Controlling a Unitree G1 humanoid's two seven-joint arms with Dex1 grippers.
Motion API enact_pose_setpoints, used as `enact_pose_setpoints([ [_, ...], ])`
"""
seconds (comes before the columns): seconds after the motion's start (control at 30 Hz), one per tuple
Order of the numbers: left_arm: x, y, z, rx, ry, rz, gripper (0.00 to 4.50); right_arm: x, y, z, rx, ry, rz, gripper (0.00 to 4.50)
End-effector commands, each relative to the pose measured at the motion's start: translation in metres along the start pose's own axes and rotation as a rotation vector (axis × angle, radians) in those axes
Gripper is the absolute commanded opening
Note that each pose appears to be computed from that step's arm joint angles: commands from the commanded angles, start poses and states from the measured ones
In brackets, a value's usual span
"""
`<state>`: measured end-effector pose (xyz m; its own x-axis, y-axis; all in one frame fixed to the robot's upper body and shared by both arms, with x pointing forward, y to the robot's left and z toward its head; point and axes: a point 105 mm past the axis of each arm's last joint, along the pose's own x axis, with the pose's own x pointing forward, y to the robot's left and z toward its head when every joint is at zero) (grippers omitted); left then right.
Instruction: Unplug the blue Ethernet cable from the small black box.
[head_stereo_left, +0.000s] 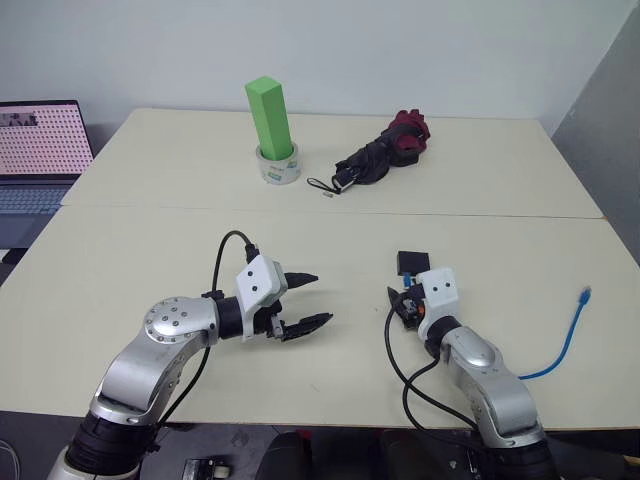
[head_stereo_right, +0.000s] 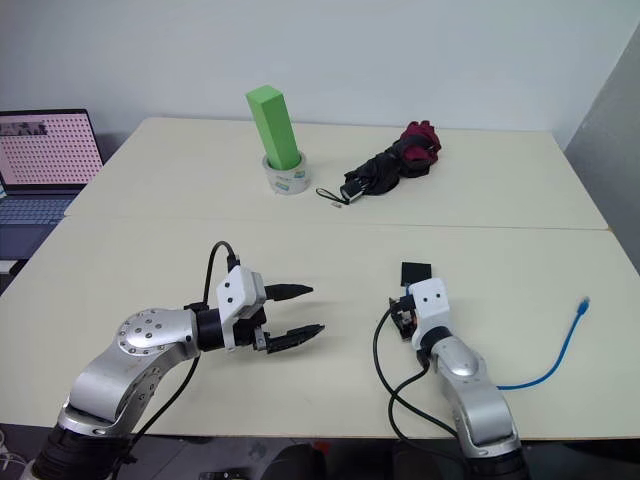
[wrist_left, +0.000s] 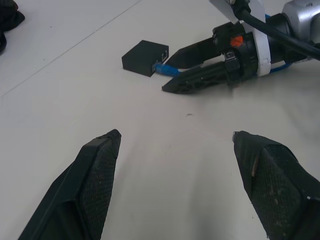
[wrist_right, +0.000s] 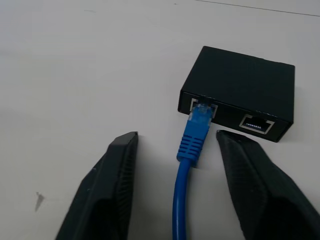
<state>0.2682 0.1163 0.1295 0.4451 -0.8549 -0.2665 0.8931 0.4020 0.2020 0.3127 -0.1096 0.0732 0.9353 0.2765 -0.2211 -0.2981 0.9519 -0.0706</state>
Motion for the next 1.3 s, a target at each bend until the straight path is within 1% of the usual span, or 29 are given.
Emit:
enact_pose_setpoints([
  [0.03, -0.002, 0.000, 0.007, 0.049, -0.017, 0.010, 3.83, 0.000, -0.016, -0.006, -0.002, 0.039, -0.067, 1.46],
  [0.07, -0.003, 0.004, 0.006, 0.044, -0.016, 0.028, 3.83, 0.001, -0.020, -0.005, -0.009, 0.042, -0.068, 1.11],
  [0.17, -0.004, 0.010, 0.001, 0.029, -0.014, 0.063, 3.83, 0.001, -0.023, -0.003, -0.033, 0.040, -0.049, 0.51],
  [0.2, -0.004, 0.012, 0.000, 0.021, -0.013, 0.073, 3.83, 0.001, -0.021, -0.002, -0.051, 0.032, -0.024, 0.22],
  [0.23, -0.005, 0.016, -0.002, -0.009, -0.020, 0.087, 3.83, 0.001, -0.016, 0.002, -0.085, 0.018, 0.031, 0.14],
  [0.3, -0.006, 0.022, -0.003, -0.103, -0.054, 0.112, 3.83, -0.001, -0.008, 0.008, -0.183, -0.014, 0.132, 0.13],
  [0.37, -0.008, 0.026, -0.003, -0.230, -0.086, 0.098, 3.83, -0.003, 0.001, 0.013, -0.323, -0.049, 0.250, 0.13],
  [0.4, -0.009, 0.023, -0.002, -0.301, -0.103, 0.046, 3.83, -0.006, 0.009, 0.021, -0.481, -0.109, 0.348, 0.13],
  [0.47, -0.013, 0.020, 0.002, -0.394, -0.126, -0.039, 3.83, -0.012, 0.019, 0.030, -0.731, -0.200, 0.496, 0.13],
  [0.6, -0.016, 0.024, 0.011, -0.451, -0.139, -0.124, 3.83, -0.022, 0.027, 0.046, -1.040, -0.372, 0.694, 0.13],
  [0.67, -0.015, 0.026, 0.014, -0.452, -0.137, -0.147, 3.83, -0.024, 0.028, 0.054, -1.121, -0.445, 0.747, 0.13],
  [0.73, -0.015, 0.026, 0.014, -0.443, -0.129, -0.165, 3.83, -0.024, 0.029, 0.061, -1.162, -0.500, 0.775, 0.13],
  [0.83, -0.011, 0.030, 0.019, -0.450, -0.153, -0.166, 3.83, -0.025, 0.031, 0.068, -1.189, -0.560, 0.806, 0.13],
  [0.93, -0.006, 0.024, 0.022, -0.444, -0.156, -0.195, 3.83, -0.028, 0.036, 0.074, -1.205, -0.615, 0.827, 0.13],
  [1.13, 0.003, 0.013, 0.026, -0.459, -0.191, -0.237, 3.83, -0.028, 0.042, 0.079, -1.195, -0.651, 0.838, 0.13],
  [1.27, 0.008, 0.017, 0.028, -0.490, -0.223, -0.221, 3.83, -0.029, 0.045, 0.082, -1.199, -0.673, 0.840, 0.13],
  [1.3, 0.009, 0.018, 0.029, -0.494, -0.231, -0.219, 3.64, -0.029, 0.045, 0.083, -1.199, -0.676, 0.841, 0.13],
])
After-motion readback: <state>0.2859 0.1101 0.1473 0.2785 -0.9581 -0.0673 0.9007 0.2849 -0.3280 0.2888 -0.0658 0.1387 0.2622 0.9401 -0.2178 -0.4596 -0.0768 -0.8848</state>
